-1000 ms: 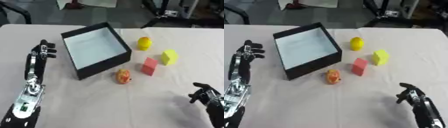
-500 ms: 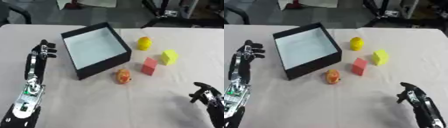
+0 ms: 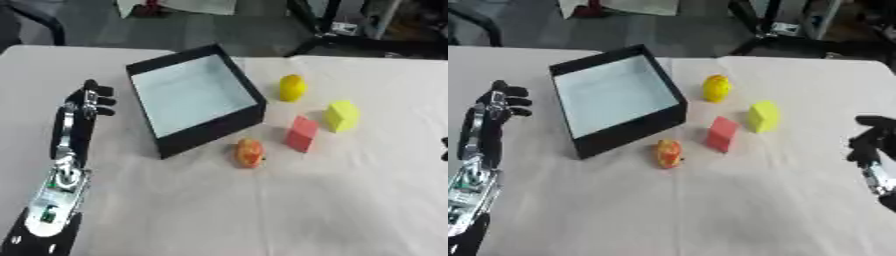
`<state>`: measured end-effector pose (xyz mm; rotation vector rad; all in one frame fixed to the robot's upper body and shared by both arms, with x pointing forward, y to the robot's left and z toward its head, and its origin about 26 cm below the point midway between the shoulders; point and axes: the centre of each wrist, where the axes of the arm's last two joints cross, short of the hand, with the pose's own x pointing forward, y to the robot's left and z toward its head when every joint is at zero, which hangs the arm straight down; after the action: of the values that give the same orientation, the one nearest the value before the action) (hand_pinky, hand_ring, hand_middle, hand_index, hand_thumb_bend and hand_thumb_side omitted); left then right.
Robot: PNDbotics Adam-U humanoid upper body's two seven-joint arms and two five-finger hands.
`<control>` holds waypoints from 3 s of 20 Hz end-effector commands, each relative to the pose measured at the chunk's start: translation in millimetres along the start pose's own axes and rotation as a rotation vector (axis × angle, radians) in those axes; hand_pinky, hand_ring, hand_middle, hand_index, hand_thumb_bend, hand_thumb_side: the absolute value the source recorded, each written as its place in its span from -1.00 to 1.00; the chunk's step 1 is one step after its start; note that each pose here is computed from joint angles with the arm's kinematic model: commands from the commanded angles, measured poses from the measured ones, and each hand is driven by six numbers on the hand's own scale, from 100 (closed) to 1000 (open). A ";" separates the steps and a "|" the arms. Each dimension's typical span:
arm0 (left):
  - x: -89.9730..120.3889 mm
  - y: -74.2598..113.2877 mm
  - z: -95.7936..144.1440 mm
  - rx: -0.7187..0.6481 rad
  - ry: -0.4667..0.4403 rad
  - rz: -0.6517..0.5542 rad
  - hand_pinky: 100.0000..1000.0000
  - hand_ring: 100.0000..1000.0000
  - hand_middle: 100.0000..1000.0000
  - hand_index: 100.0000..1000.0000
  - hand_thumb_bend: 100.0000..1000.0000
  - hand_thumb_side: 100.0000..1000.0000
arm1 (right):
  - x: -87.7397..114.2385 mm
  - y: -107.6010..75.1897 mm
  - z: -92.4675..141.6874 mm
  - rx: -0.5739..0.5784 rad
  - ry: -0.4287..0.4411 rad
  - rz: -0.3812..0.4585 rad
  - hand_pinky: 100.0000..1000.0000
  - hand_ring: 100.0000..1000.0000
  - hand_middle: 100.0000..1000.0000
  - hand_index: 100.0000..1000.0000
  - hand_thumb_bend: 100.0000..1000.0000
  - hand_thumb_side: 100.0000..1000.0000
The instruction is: Pick up objects on the table and place them in the box.
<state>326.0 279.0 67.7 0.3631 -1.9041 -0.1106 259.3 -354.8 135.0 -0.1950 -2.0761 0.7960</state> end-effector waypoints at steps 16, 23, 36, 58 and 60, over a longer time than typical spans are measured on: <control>22.6 -14.7 -14.9 -0.070 -0.088 0.036 0.05 0.14 0.10 0.21 -1.00 0.78 | -31.2 -101.6 -94.7 0.353 -0.024 0.310 0.59 0.55 0.70 0.81 -1.00 -0.77; 24.2 -19.8 -15.2 -0.092 -0.094 0.047 0.06 0.14 0.10 0.22 -1.00 0.78 | -48.2 -96.3 -114.4 0.382 -0.010 0.322 0.64 0.64 0.76 0.85 -1.00 -0.74; 28.3 -28.5 -16.5 -0.123 -0.107 0.069 0.06 0.15 0.11 0.22 -1.00 0.78 | -72.4 -76.2 -134.8 0.457 0.027 0.334 0.70 0.74 0.82 0.89 -1.00 -0.15; 33.2 -36.6 -18.4 -0.145 -0.126 0.090 0.06 0.16 0.11 0.23 -1.00 0.78 | -98.1 -47.2 -132.8 0.664 0.077 0.425 0.76 0.84 0.91 0.97 -1.00 -0.77; 33.6 -37.1 -18.5 -0.147 -0.128 0.091 0.06 0.16 0.11 0.23 -1.00 0.78 | -98.9 -47.3 -132.3 0.678 0.083 0.440 0.76 0.85 0.92 0.97 -1.00 -0.76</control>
<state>338.2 237.5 82.4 0.1783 -1.9778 -0.2027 427.7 -365.1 135.6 -0.2796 -1.5965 1.6025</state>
